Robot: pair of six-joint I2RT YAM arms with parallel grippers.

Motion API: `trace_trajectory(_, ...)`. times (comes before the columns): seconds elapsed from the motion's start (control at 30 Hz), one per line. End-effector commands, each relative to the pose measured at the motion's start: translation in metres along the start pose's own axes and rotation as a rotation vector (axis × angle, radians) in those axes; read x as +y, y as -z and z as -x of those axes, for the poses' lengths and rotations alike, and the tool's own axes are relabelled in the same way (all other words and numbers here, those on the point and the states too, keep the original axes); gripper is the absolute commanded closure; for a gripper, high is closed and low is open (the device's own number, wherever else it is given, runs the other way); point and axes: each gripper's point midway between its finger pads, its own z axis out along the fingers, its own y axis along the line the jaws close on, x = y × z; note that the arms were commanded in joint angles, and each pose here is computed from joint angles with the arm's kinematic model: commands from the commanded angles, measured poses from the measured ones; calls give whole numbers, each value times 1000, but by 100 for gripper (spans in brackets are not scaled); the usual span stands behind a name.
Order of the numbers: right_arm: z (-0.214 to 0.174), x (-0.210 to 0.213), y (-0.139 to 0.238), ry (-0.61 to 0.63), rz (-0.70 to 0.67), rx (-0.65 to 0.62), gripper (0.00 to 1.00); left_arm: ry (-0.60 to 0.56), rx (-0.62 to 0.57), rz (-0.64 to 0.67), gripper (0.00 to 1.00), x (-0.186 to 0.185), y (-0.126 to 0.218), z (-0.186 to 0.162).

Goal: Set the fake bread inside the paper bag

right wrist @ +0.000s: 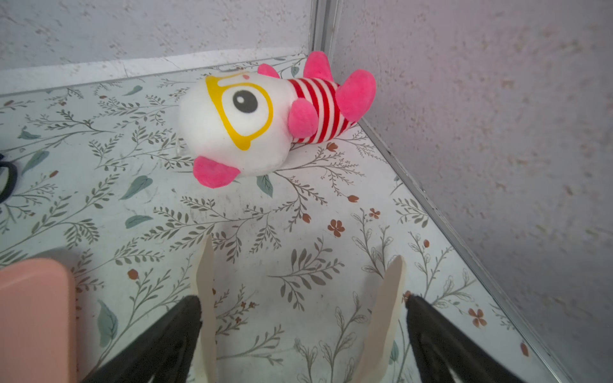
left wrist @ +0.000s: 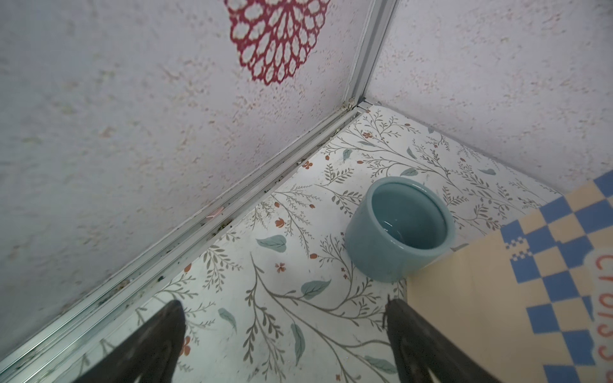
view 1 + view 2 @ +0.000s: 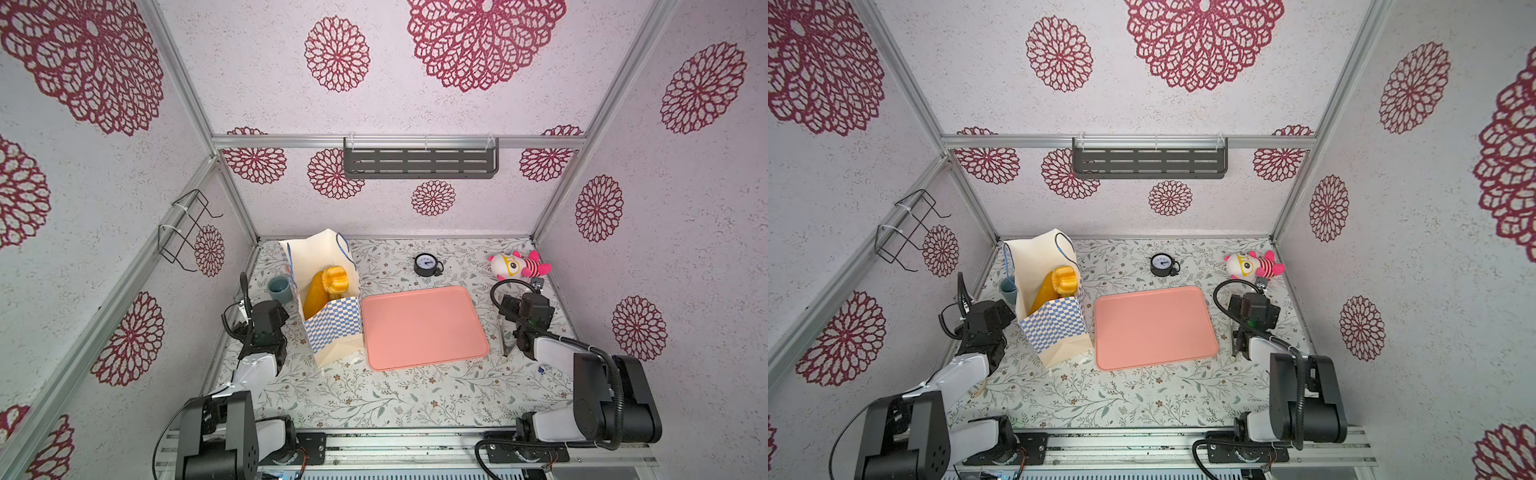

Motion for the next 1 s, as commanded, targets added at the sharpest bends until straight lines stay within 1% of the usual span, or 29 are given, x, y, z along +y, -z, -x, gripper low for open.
trace_trajectory(0.0,20,5,5,-50,47,-127,1,4,-103,-53,3,-10,-3,20)
trace_trajectory(0.17,11,15,8,-43,118,-172,1,-10,-159,-103,3,-22,-10,29)
trace_trajectory(0.23,10,19,12,-31,147,-196,1,-19,-168,-120,3,-24,-12,26)
trace_trajectory(0.33,9,26,17,-13,193,-222,1,-5,-223,-150,3,-25,-11,21)
trace_trajectory(0.5,0,39,22,34,252,-261,1,3,-276,-202,3,-26,-3,10)
trace_trajectory(0.6,-1,38,21,34,241,-254,1,4,-322,-219,3,-27,0,12)
trace_trajectory(0.67,-1,38,21,33,241,-256,1,3,-304,-214,3,-26,-1,10)
trace_trajectory(0.87,-1,38,20,36,236,-252,1,-2,-300,-217,3,-29,-3,11)
trace_trajectory(0.97,-1,38,20,36,236,-252,1,-28,-259,-216,3,-36,-10,10)
